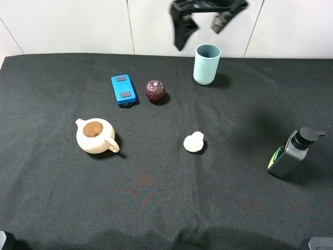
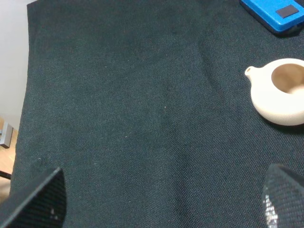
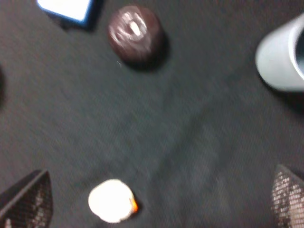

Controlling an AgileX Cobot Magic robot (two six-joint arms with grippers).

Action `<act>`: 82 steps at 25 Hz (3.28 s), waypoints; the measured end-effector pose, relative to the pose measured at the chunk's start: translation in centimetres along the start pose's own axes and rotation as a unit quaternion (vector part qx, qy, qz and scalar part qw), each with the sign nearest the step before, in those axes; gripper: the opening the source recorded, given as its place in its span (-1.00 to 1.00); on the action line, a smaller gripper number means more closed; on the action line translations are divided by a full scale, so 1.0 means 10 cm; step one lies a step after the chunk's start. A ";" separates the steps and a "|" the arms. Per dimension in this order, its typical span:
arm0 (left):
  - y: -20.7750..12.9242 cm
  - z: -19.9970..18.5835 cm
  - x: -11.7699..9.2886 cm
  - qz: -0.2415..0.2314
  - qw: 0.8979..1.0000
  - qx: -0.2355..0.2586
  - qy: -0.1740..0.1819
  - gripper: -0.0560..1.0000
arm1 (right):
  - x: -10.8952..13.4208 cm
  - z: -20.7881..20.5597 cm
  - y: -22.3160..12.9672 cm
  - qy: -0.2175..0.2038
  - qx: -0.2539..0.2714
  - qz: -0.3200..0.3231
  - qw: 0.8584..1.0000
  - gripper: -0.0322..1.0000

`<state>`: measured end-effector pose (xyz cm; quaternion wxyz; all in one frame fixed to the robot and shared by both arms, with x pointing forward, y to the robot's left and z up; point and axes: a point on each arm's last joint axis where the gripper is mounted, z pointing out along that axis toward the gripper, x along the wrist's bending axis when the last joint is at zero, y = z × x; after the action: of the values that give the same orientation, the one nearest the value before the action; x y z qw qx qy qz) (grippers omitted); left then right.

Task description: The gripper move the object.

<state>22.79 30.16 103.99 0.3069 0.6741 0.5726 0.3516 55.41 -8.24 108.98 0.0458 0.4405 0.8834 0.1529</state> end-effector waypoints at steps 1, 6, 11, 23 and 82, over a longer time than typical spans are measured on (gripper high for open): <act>0.00 0.00 0.00 0.000 1.000 0.000 0.000 0.77 | -0.05 -0.03 -0.07 -0.004 0.003 0.007 1.000 0.41; 0.00 0.00 0.00 0.000 1.000 0.000 0.000 0.77 | -0.28 -0.19 -0.39 -0.037 0.015 0.027 0.999 0.41; 0.00 0.00 0.00 0.000 1.000 0.000 0.000 0.77 | -0.44 -0.36 -0.73 -0.071 0.019 0.043 0.996 0.41; 0.00 0.00 0.00 0.000 1.000 0.000 0.000 0.77 | -0.47 -0.80 -1.32 -0.093 -0.022 0.079 0.992 0.41; 0.00 0.00 0.00 0.000 1.000 0.000 0.000 0.77 | 0.18 -0.87 -3.80 -0.233 -0.384 0.215 0.867 0.41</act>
<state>22.79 30.16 103.99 0.3069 0.6741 0.5726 0.3516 23.38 -30.25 105.55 0.3818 0.5899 0.6020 0.3794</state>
